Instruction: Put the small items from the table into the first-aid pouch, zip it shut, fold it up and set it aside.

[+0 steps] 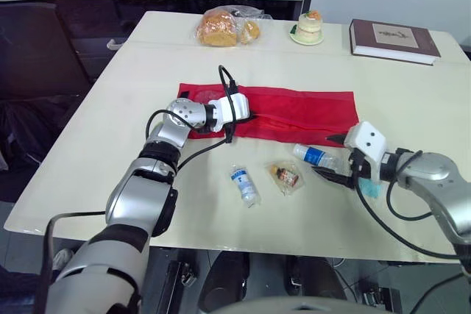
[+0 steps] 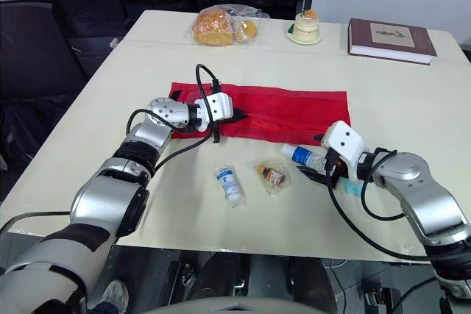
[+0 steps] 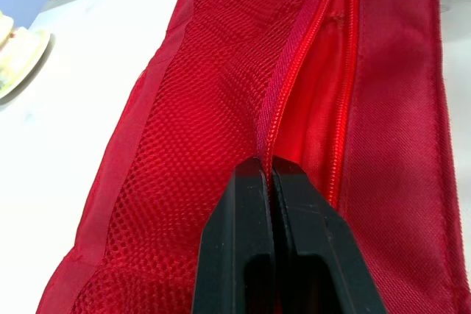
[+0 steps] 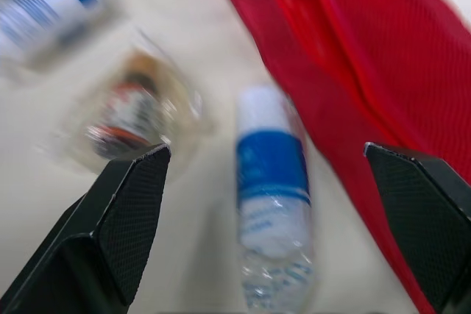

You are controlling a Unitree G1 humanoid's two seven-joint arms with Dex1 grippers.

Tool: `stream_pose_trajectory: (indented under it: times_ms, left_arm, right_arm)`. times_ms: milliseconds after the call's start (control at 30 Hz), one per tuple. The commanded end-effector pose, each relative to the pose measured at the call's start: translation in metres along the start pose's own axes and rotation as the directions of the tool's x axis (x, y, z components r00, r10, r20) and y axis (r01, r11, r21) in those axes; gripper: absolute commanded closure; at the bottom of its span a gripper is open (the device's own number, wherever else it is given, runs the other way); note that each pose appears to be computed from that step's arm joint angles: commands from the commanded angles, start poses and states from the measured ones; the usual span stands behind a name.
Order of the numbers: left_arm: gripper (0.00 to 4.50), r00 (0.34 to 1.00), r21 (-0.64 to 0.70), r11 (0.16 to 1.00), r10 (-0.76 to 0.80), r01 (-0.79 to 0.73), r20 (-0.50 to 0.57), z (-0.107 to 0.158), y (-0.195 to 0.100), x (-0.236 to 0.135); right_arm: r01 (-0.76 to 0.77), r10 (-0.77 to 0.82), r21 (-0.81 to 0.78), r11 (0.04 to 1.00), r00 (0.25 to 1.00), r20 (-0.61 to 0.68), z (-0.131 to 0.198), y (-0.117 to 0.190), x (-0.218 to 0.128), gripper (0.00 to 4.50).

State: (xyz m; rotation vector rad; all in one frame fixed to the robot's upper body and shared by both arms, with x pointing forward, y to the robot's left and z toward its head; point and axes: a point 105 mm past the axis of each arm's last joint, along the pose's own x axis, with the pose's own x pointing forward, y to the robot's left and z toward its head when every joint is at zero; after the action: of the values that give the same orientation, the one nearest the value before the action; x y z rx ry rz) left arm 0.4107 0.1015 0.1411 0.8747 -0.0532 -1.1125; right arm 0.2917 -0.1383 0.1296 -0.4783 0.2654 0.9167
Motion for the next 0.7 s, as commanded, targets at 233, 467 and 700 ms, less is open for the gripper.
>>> stream_pose_trajectory:
  times_ms: [233, 467, 700]
  left_arm:
    - [4.50, 0.998, 0.021, 0.999, 0.047, -0.049, 0.050, 0.017, 0.014, 0.000]
    - [4.50, 0.996, 0.002, 0.998, 0.058, -0.059, 0.071, 0.022, 0.016, 0.005]
    - [4.50, 0.992, -0.018, 0.999, 0.050, -0.048, 0.119, 0.037, 0.014, 0.019]
  right_arm:
    - [0.050, -0.049, 0.003, 0.999, 0.996, -0.072, -0.010, -0.001, 0.014, 1.29]
    - [0.068, -0.067, 0.012, 0.998, 0.995, -0.080, -0.009, -0.003, 0.010, 4.38]
    - [0.115, -0.113, 0.102, 0.988, 0.993, -0.024, 0.009, -0.008, 0.011, 4.44]
